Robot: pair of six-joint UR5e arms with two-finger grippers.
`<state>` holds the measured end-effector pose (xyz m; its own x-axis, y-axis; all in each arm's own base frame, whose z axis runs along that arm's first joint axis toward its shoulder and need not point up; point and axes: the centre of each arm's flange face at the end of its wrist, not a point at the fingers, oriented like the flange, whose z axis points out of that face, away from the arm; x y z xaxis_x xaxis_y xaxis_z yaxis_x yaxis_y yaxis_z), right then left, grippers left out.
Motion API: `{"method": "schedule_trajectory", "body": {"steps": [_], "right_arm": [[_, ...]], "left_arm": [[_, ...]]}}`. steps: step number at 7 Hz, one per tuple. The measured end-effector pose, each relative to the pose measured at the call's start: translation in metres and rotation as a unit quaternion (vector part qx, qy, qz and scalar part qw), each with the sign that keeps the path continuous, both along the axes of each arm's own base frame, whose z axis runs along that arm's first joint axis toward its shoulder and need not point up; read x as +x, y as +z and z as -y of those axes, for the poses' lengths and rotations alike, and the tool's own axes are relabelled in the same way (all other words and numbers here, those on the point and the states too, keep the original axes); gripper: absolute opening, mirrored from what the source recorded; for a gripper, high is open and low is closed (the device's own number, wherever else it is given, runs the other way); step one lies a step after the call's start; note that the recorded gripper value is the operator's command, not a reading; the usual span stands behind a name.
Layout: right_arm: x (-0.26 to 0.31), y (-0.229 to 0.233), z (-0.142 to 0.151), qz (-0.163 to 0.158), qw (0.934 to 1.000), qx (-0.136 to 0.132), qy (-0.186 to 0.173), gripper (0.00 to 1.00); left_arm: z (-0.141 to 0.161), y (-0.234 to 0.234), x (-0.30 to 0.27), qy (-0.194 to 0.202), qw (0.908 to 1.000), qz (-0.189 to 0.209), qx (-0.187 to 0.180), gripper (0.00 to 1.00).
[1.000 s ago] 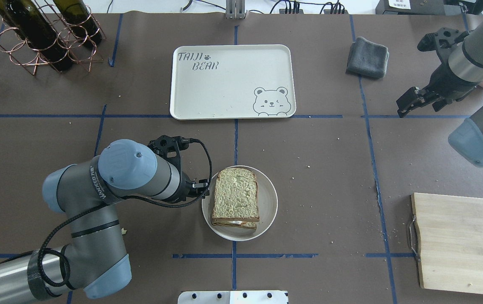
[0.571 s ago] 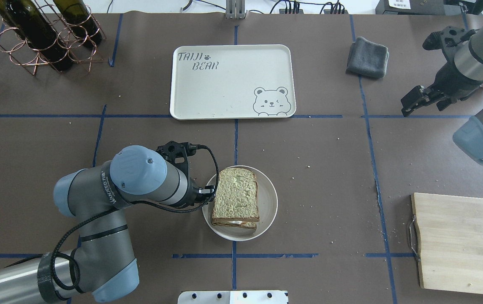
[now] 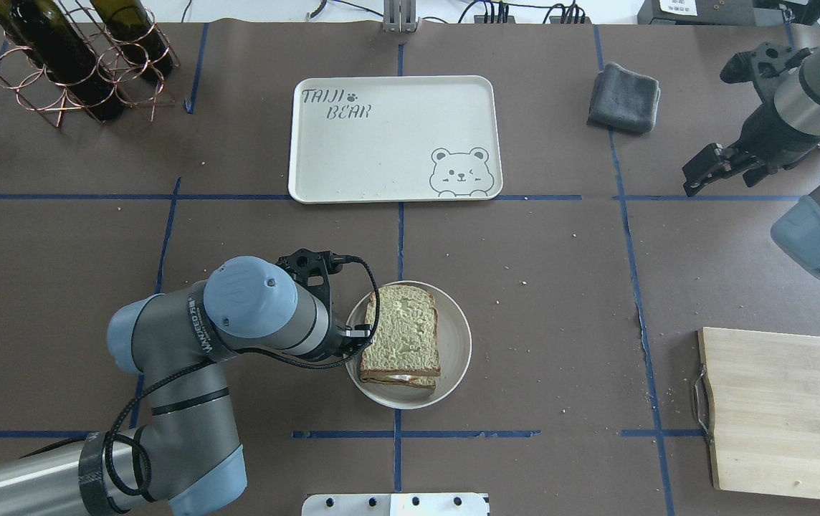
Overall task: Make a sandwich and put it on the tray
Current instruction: 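Grip the white plate rim with the left gripper while the right arm retracts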
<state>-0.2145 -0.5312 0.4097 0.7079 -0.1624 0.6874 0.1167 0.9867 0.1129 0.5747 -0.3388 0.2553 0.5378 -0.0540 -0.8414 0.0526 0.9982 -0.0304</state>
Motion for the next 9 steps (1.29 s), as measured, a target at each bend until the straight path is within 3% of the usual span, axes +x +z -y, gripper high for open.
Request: {"method": "schedule_trajectory", "body": {"steps": [6, 7, 8, 9], "right_arm": [[0.0022, 0.0033, -0.0007, -0.002, 1.0000, -0.003, 0.002, 1.00], [0.0026, 0.0045, -0.0012, -0.002, 1.0000, -0.004, 0.002, 1.00], [0.0028, 0.0051, -0.0015, -0.002, 1.0000, -0.005, 0.002, 1.00], [0.0029, 0.0054, -0.0016, -0.002, 1.0000, -0.005, 0.002, 1.00]], "left_arm": [[0.0010, 0.0011, 0.0026, 0.000, 1.0000, -0.007, 0.002, 0.22], [0.0014, 0.0019, 0.0035, 0.000, 1.0000, -0.006, 0.002, 0.15], [0.0016, 0.0025, 0.0042, 0.000, 1.0000, -0.005, 0.002, 0.00], [0.0017, 0.0012, 0.0042, -0.001, 1.0000, -0.006, 0.002, 0.00]]}}
